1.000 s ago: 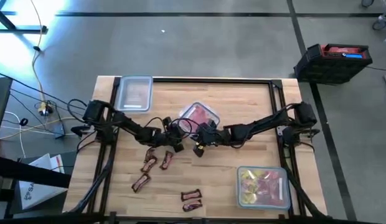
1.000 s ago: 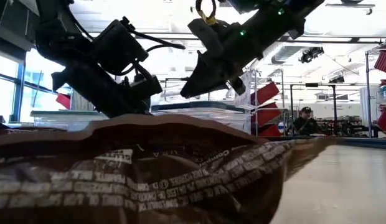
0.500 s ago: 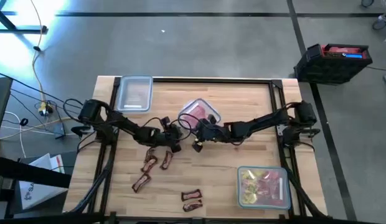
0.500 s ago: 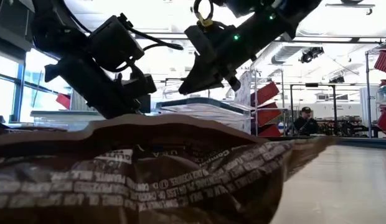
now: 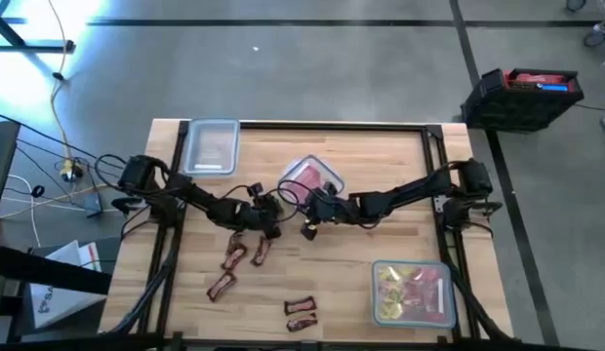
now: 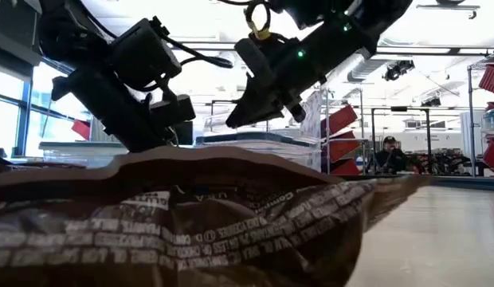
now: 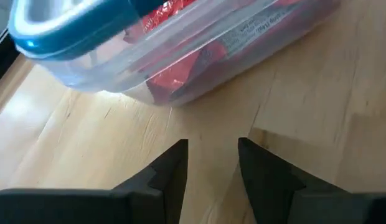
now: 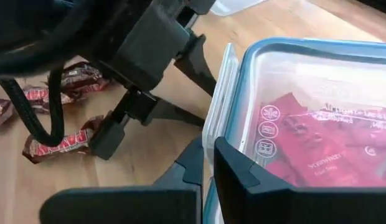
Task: Sort candy
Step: Close the transparent bin, then open the transparent bin
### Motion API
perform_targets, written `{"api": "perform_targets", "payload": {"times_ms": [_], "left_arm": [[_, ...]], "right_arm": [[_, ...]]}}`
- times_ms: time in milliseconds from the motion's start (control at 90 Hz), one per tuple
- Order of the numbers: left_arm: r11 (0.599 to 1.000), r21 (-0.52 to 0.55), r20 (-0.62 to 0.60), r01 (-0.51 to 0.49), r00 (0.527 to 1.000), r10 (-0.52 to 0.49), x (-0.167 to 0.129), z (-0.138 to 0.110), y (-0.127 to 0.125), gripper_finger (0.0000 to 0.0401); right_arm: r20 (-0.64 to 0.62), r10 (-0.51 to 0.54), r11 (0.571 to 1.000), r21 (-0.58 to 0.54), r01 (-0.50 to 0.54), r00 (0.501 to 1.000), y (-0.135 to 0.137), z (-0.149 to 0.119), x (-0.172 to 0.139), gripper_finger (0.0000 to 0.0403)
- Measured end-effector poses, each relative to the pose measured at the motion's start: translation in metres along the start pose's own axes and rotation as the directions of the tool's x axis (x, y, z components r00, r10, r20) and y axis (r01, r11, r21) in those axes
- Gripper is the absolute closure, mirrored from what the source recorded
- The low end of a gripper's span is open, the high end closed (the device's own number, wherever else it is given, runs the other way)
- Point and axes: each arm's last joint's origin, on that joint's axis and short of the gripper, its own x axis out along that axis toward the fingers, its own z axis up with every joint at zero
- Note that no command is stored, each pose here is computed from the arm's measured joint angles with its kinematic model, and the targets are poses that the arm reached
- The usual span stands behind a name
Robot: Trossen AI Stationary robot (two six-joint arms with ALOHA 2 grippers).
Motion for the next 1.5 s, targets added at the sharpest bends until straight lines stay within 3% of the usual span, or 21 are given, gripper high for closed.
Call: {"api": "perform_targets", "payload": {"times_ms": [244, 333, 478, 589, 733, 922, 1078, 1289, 1500], "left_arm": [[1.000, 0.007, -0.090, -0.016, 0.996, 0.017, -0.016, -0.004, 0.013, 0.0275], [0.995, -0.014, -0.119, -0.100, 0.988, 0.098, -0.025, -0.008, 0.023, 0.0275], [0.965, -0.097, -0.066, -0.245, 0.969, 0.240, -0.030, -0.010, 0.031, 0.0275], [0.947, -0.160, -0.016, -0.279, 0.960, 0.280, -0.025, -0.018, 0.033, 0.0275], [0.932, -0.229, 0.016, -0.279, 0.957, 0.291, -0.018, -0.031, 0.039, 0.0275], [0.935, -0.304, 0.055, -0.181, 0.977, 0.207, -0.012, -0.035, 0.044, 0.0275], [0.946, -0.311, 0.136, -0.096, 0.980, 0.144, -0.010, -0.025, 0.042, 0.0275], [0.960, -0.272, 0.126, -0.062, 0.987, 0.099, -0.004, -0.029, 0.037, 0.0275], [0.967, -0.250, 0.147, -0.051, 0.985, 0.090, 0.009, -0.029, 0.029, 0.0275]], "right_arm": [[0.010, 0.025, 1.000, 0.018, -0.025, 1.000, 0.003, 0.000, 0.000, 0.0343], [0.004, 0.036, 0.999, 0.032, -0.036, 0.999, 0.003, 0.000, 0.000, 0.0311], [0.009, 0.058, 0.998, 0.031, -0.058, 0.998, 0.006, 0.003, -0.005, 0.0266], [0.043, 0.088, 0.996, 0.020, -0.089, 0.995, 0.009, 0.016, -0.021, 0.0244], [0.029, 0.055, 0.998, -0.010, -0.055, 0.998, 0.005, 0.029, -0.049, 0.0228], [-0.090, -0.197, 0.980, -0.033, 0.195, 0.976, -0.021, 0.026, -0.072, 0.0226], [-0.220, -0.302, 0.950, 0.017, 0.313, 0.928, -0.057, 0.025, -0.065, 0.0226], [-0.250, -0.333, 0.929, 0.081, 0.362, 0.909, -0.101, 0.038, -0.054, 0.0226], [-0.319, -0.239, 0.941, 0.156, 0.299, 0.917, -0.131, 0.036, -0.031, 0.0226]]}}
